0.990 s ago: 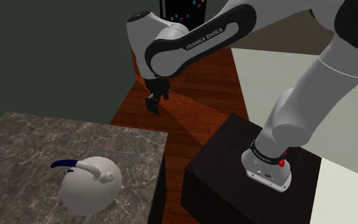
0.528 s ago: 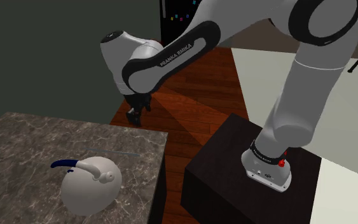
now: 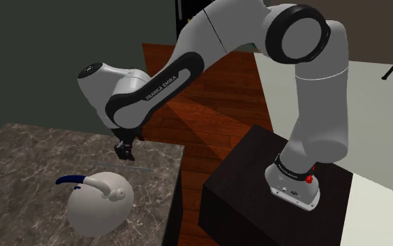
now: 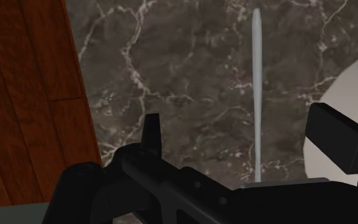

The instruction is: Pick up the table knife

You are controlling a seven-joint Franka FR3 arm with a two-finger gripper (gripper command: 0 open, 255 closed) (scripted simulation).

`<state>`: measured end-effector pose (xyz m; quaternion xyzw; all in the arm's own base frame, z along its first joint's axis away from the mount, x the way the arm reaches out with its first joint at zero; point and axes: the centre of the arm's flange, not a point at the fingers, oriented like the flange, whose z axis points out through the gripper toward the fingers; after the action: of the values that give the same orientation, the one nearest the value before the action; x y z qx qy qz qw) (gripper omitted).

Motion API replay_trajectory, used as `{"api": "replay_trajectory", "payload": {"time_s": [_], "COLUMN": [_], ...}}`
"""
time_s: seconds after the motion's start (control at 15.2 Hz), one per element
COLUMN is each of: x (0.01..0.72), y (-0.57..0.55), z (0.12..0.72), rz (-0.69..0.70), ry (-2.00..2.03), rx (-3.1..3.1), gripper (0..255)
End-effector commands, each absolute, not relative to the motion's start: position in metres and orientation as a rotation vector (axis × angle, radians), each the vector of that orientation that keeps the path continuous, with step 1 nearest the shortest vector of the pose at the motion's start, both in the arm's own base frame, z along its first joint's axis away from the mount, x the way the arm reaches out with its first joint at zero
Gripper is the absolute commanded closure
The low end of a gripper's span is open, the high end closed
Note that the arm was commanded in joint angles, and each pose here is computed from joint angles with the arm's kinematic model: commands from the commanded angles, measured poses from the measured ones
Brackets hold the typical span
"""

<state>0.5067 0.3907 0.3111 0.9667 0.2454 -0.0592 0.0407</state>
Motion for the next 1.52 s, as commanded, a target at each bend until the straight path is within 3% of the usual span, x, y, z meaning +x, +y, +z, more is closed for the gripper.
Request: {"api": "replay_trajectory", "payload": {"time_s": [0.0, 0.79, 0.86, 1.45], "x": [0.512, 0.519, 0.515, 0.519], "y": [0.412, 0.443, 0.446, 0.443], "z": [0.301, 0.244, 0.247, 0.244], "rz": [-0.184, -0.189, -0.189, -0.189], "ry": [0.788, 0.836, 0.835, 0.836], "rx": [2.954, 2.945, 2.945, 2.945], "gripper": [0, 0, 255, 255]}}
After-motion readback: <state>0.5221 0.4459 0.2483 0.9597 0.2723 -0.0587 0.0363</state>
